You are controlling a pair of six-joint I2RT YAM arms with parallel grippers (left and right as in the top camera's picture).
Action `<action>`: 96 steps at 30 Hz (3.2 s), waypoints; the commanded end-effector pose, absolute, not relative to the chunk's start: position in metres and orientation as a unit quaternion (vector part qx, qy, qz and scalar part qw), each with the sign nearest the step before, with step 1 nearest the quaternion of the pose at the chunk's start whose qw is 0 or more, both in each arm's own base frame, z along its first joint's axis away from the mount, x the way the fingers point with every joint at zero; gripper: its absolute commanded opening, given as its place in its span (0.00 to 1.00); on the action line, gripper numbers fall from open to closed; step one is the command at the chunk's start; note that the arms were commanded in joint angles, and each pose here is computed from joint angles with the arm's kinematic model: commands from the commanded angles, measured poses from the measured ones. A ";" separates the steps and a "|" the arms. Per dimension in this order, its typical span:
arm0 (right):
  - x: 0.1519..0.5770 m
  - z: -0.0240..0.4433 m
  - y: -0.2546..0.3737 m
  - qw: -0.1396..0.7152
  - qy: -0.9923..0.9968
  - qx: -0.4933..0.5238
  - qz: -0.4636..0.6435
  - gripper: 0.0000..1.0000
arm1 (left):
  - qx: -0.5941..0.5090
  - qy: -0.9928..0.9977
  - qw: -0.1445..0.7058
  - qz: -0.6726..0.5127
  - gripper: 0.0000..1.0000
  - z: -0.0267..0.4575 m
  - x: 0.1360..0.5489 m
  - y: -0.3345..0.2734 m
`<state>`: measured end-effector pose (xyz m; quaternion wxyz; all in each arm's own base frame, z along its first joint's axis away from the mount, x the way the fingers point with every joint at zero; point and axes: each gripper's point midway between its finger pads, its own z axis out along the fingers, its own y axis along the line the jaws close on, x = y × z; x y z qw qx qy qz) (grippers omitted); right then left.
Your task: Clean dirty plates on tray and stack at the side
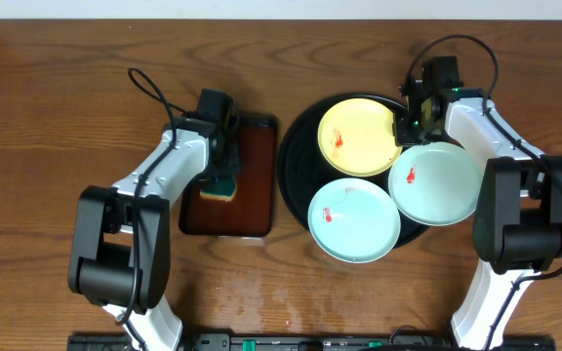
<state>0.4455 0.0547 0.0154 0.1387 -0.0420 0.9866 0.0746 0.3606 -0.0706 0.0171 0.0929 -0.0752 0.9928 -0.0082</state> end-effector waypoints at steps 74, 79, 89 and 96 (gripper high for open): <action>0.444 0.021 0.058 0.133 0.987 -0.041 0.085 0.20 | -0.038 0.980 0.194 -0.035 0.08 0.144 0.391 -0.094; 0.443 0.021 0.058 0.131 0.987 -0.041 0.085 0.19 | -0.038 0.980 0.192 -0.034 0.08 0.143 0.390 -0.093; 0.446 0.027 0.065 0.138 0.983 -0.046 0.109 0.25 | -0.038 0.981 0.190 -0.033 0.08 0.141 0.390 -0.093; 0.446 0.027 0.063 0.139 0.983 -0.045 0.108 0.23 | -0.038 0.981 0.190 -0.033 0.07 0.141 0.390 -0.093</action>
